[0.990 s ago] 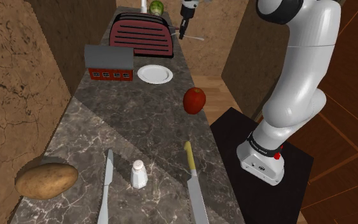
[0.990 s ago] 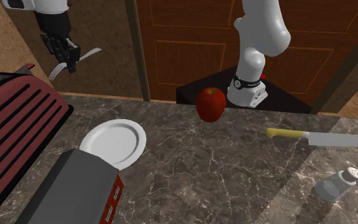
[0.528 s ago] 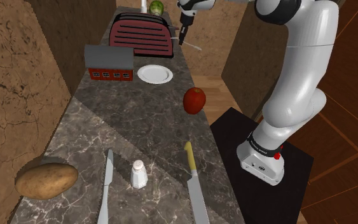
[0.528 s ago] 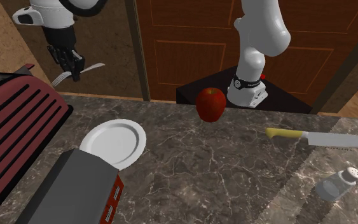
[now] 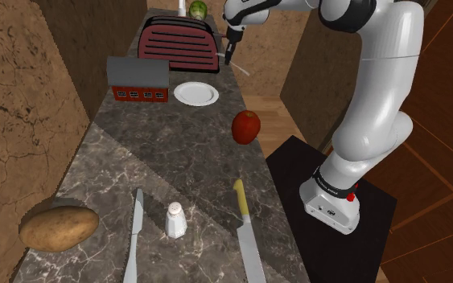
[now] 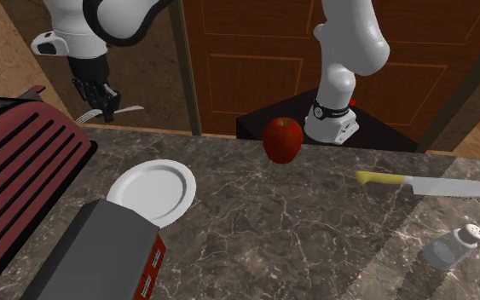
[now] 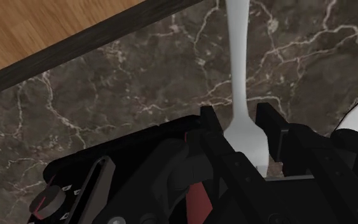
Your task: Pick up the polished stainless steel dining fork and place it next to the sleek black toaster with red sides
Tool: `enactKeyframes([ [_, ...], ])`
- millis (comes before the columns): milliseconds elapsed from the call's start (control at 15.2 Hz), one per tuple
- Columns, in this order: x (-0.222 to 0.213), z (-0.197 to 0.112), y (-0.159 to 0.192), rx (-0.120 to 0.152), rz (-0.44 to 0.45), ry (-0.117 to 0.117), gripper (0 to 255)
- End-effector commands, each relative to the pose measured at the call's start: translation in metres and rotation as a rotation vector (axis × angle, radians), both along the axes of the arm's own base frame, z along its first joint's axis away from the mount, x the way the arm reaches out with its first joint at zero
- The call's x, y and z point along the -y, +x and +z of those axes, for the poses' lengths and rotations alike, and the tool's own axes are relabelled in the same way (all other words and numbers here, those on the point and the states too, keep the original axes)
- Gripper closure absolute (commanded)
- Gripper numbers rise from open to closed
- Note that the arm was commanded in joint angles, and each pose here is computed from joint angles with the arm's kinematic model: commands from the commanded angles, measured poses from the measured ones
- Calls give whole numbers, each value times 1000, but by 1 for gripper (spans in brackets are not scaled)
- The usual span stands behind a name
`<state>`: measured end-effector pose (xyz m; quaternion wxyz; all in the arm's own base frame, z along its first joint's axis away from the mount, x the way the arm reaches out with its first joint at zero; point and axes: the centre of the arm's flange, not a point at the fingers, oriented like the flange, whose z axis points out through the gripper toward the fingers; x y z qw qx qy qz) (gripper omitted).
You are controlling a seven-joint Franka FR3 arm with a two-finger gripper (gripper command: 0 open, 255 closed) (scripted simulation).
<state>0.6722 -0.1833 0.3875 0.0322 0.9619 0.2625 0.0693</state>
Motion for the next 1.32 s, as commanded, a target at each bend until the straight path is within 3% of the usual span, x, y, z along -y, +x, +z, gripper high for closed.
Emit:
enactKeyframes([
  [0, 0, -12, 0, -1, 0, 0, 255],
  [792, 0, -74, 0, -1, 0, 0, 255],
  [1254, 0, -74, 0, -1, 0, 0, 255],
])
